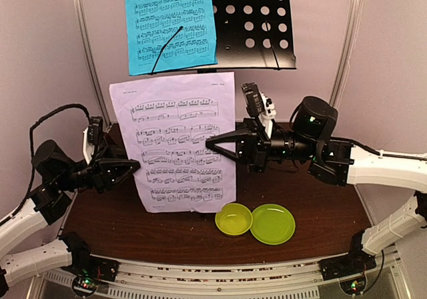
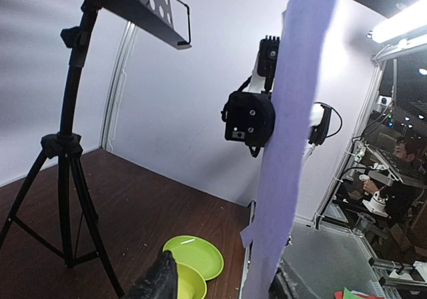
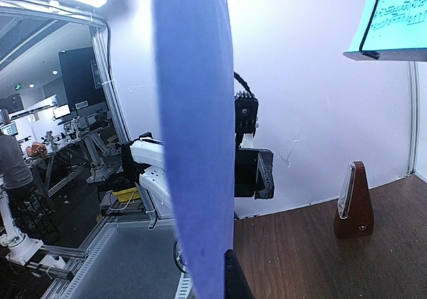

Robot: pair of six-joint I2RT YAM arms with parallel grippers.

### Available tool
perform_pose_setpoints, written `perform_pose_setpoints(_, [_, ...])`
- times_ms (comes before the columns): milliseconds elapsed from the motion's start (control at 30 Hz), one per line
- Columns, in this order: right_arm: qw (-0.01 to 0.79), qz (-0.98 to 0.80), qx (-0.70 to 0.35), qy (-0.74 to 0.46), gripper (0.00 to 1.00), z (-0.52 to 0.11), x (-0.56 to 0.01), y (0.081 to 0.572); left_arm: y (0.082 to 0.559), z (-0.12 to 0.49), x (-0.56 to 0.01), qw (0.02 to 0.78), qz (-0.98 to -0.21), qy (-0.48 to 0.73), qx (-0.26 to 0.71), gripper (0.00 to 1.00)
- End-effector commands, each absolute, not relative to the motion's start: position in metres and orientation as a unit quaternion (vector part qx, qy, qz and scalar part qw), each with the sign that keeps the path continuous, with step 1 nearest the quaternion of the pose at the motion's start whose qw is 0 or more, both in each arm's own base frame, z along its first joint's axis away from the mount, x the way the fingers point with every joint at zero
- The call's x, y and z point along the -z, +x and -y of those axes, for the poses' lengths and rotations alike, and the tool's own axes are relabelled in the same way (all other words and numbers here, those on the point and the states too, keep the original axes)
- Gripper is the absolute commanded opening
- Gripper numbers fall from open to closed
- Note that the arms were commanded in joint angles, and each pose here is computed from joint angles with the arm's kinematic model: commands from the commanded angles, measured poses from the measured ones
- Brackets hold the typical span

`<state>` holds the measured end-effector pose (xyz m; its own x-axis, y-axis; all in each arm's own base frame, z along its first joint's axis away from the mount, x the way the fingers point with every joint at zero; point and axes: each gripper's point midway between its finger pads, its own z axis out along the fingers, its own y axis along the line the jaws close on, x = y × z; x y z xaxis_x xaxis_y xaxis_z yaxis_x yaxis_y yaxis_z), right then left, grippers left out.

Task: Set up the instrument practice props

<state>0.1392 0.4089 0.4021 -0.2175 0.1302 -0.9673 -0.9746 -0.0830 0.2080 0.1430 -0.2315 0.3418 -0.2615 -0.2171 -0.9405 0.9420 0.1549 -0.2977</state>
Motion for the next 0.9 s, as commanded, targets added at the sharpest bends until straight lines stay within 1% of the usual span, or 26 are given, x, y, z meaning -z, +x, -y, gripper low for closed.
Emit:
perform_pose_setpoints(0, [0.472,-0.478,-0.619,-0.406,0.0,-0.399,-0.42,0.138,0.134,0.23,-0.387,0.577,-0.491,0.323,0.567,0.47])
perform_pose_setpoints(200, [0.474,-0.478,-0.619,-0.405,0.0,-0.396,-0.424,0.139,0.126,0.242,-0.407,0.581,-0.462,0.35,0.571,0.46])
perform_pose_setpoints(300, [0.476,-0.477,-0.619,-0.404,0.0,-0.395,-0.427,0.14,0.123,0.253,-0.416,0.579,-0.454,0.365,0.57,0.42])
perform_pose_setpoints(367, [0.478,-0.476,-0.618,-0.404,0.0,-0.394,-0.43,0.141,0.122,0.261,-0.422,0.576,-0.45,0.375,0.571,0.33])
perform_pose_setpoints(433, [0.48,-0.48,-0.615,-0.402,0.0,-0.393,-0.431,0.144,0.12,0.267,-0.43,0.58,-0.443,0.381,0.568,0.2])
perform_pose_setpoints(533, [0.491,-0.487,-0.606,-0.393,0.0,-0.386,-0.436,0.151,0.114,0.269,-0.449,0.593,-0.423,0.385,0.567,0.04])
perform_pose_setpoints(567, [0.498,-0.49,-0.602,-0.388,0.0,-0.382,-0.438,0.156,0.113,0.27,-0.457,0.597,-0.419,0.384,0.566,0.0])
perform_pose_setpoints(633, [0.511,-0.494,-0.594,-0.377,0.0,-0.373,-0.445,0.164,0.12,0.271,-0.473,0.609,-0.421,0.374,0.559,0.0])
perform_pose_setpoints(667, [0.52,-0.497,-0.588,-0.369,0.02,-0.368,-0.45,0.169,0.123,0.271,-0.48,0.615,-0.421,0.37,0.555,0.0])
perform_pose_setpoints(733, [0.543,-0.502,-0.572,-0.356,0.13,-0.359,-0.46,0.178,0.131,0.277,-0.492,0.621,-0.42,0.365,0.552,0.0])
perform_pose_setpoints(767, [0.557,-0.506,-0.56,-0.347,0.17,-0.354,-0.467,0.184,0.134,0.28,-0.499,0.623,-0.42,0.363,0.551,0.0])
perform_pose_setpoints(833, [0.582,-0.51,-0.534,-0.34,0.21,-0.347,-0.479,0.191,0.142,0.289,-0.514,0.622,-0.42,0.368,0.549,0.0])
perform_pose_setpoints(867, [0.594,-0.511,-0.521,-0.338,0.25,-0.344,-0.485,0.195,0.146,0.294,-0.52,0.621,-0.422,0.372,0.545,0.0])
